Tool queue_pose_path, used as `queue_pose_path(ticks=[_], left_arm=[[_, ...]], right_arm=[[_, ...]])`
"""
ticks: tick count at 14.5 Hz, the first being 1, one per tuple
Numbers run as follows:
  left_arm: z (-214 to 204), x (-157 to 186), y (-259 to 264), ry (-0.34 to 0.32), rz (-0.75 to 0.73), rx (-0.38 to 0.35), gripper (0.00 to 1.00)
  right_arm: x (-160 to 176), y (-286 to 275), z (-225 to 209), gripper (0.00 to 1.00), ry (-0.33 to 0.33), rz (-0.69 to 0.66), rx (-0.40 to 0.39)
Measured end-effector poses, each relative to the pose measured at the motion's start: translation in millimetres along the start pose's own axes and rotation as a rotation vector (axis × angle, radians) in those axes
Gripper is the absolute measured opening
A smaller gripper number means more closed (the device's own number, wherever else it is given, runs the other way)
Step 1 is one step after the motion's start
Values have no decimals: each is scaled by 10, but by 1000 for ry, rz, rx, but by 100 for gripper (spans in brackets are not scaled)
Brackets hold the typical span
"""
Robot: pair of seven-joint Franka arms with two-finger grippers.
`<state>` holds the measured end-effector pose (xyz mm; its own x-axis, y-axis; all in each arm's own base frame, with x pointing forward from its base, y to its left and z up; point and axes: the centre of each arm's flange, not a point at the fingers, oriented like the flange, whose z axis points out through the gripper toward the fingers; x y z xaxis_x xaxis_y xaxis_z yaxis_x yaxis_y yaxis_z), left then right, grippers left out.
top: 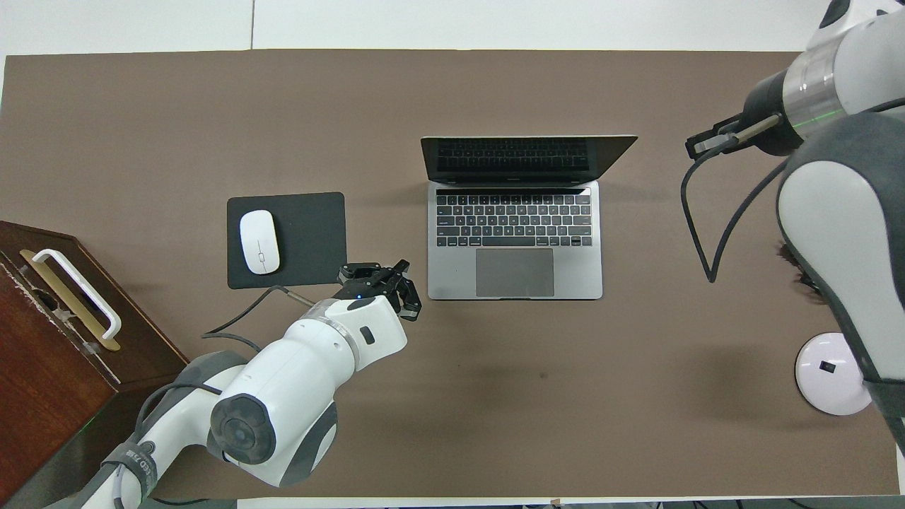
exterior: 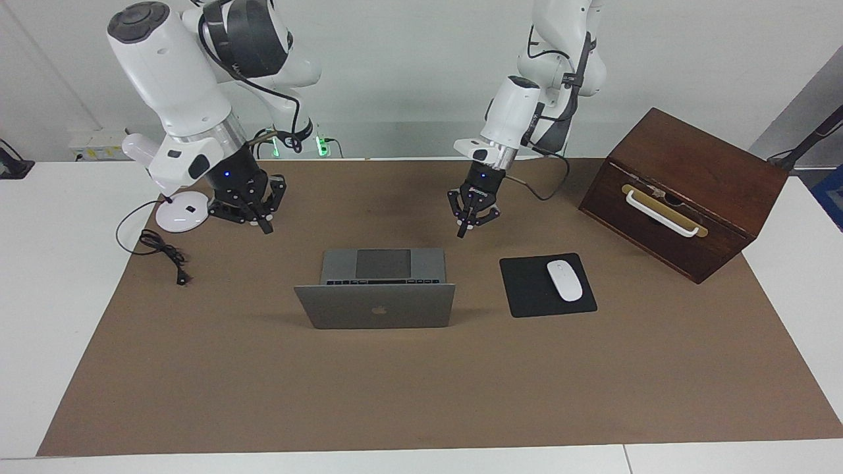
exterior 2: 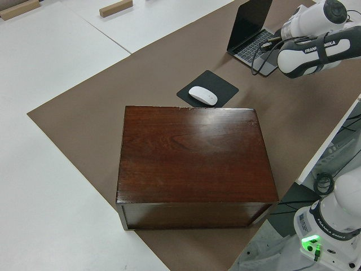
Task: Close laptop with both arms
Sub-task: 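Hold the laptop base with the left gripper while the right gripper reaches the lid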
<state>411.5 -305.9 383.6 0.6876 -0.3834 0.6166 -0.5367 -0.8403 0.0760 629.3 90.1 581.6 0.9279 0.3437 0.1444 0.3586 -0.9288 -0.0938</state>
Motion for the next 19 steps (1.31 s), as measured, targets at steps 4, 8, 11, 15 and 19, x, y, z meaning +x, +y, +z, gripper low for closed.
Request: queue_pose_path(ticks=[4,8,11,15,19], left_arm=[[121,-54,70,28,12,-6,1],[288,-139,84,62,17,-4,1],[487,-275,104,70,24,-3,1],[658,-405,117,80,31,-1,1],[738,-470,136,82,41,-2,1]], right_arm=[[325,-105,289,1,-13,-42,-4],[474,-36,401,1,1,-40,-4],[580,11,504,1,31,-38,-7],[717,-59,598,1,88,-46,-9],[835,-210,799,1,115,-8,1]])
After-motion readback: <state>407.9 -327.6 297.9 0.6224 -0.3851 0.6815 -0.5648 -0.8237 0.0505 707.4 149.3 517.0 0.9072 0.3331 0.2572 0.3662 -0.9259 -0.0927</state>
